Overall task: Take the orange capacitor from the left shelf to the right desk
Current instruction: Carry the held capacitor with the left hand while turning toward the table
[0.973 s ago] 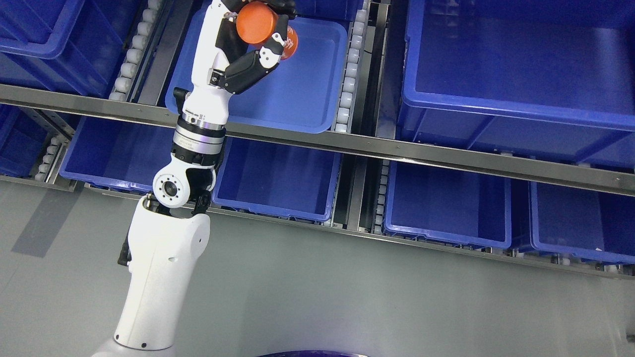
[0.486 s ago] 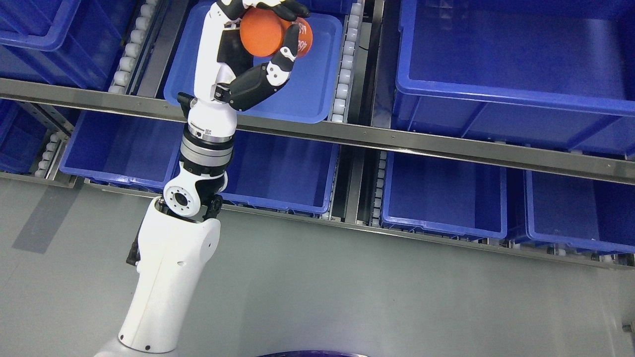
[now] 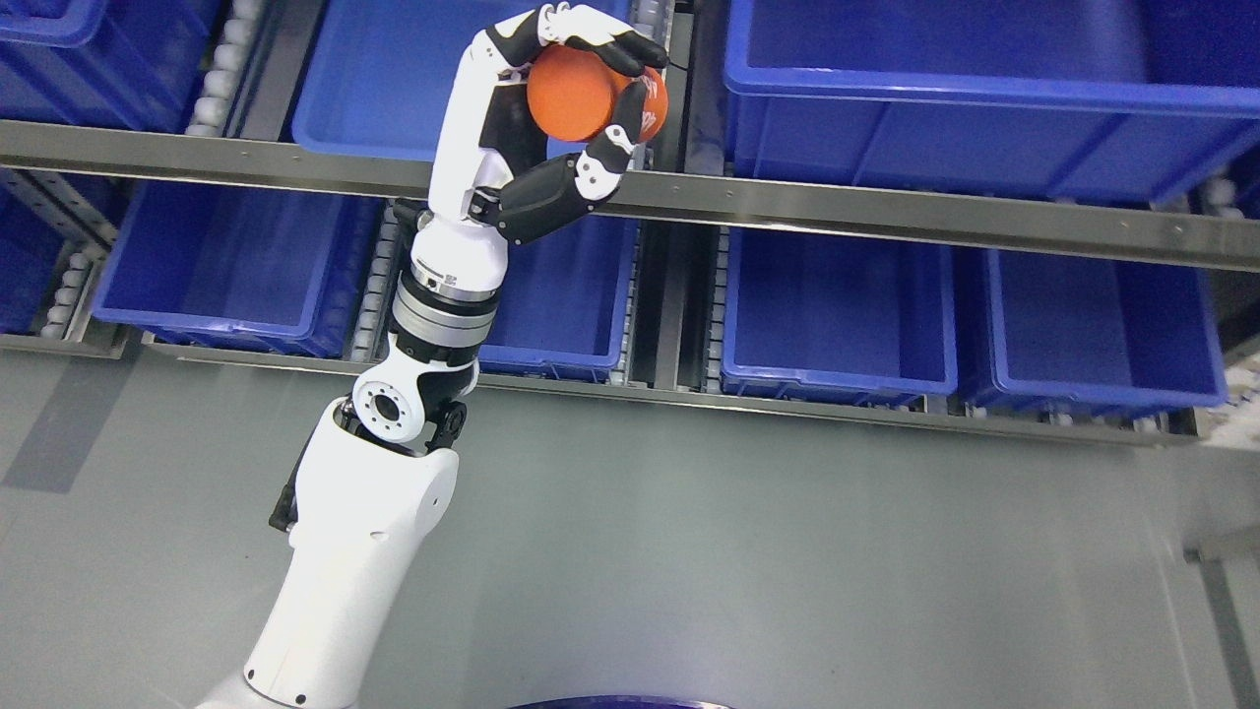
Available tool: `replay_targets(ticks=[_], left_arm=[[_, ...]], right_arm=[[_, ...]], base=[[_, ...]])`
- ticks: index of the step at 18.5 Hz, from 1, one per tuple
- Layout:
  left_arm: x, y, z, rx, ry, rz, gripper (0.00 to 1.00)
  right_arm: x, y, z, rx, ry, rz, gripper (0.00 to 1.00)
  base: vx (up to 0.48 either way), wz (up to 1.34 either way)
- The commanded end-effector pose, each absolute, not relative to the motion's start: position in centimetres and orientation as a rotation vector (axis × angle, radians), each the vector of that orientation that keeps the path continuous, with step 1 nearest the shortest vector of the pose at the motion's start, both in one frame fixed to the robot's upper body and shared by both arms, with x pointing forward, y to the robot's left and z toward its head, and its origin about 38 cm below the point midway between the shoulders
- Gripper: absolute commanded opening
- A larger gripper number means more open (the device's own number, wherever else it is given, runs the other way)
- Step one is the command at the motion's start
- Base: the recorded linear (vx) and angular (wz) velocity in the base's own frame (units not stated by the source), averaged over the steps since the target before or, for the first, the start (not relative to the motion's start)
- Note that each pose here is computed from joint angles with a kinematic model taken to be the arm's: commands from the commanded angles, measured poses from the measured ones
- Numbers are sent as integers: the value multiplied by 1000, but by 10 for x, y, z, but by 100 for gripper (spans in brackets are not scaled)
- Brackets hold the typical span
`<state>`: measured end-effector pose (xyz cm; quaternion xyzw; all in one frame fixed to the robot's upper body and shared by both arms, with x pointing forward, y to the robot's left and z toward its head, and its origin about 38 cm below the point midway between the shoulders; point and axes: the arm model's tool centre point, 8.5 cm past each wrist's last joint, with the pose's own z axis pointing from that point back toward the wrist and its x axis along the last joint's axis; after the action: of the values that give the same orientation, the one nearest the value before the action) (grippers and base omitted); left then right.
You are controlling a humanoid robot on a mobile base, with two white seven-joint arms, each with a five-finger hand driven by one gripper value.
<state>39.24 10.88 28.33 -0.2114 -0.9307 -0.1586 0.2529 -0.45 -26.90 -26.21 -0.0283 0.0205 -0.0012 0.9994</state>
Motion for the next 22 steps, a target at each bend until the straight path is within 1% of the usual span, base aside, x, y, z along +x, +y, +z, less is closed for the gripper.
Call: replay_targets(ticks=[1,6,14,22], left_arm=[[390,80,241,-635,-2289,-478,4],[402,67,206,-640,-2023,-486,3],[400,61,205,-655,-2016,-501,3],[404,65,213,-667,-2039,-478,4]], right_arm=[[-18,-280,-261,-74,50,-14,100],[-18,-280,-261,-74,50,-14,100],[-18,-280,-261,-74,50,-14,100],[-18,-280,-261,-74,50,-14,100]], base=[[-162,-584],[-131,-713],[-13,-936],[91,-511]])
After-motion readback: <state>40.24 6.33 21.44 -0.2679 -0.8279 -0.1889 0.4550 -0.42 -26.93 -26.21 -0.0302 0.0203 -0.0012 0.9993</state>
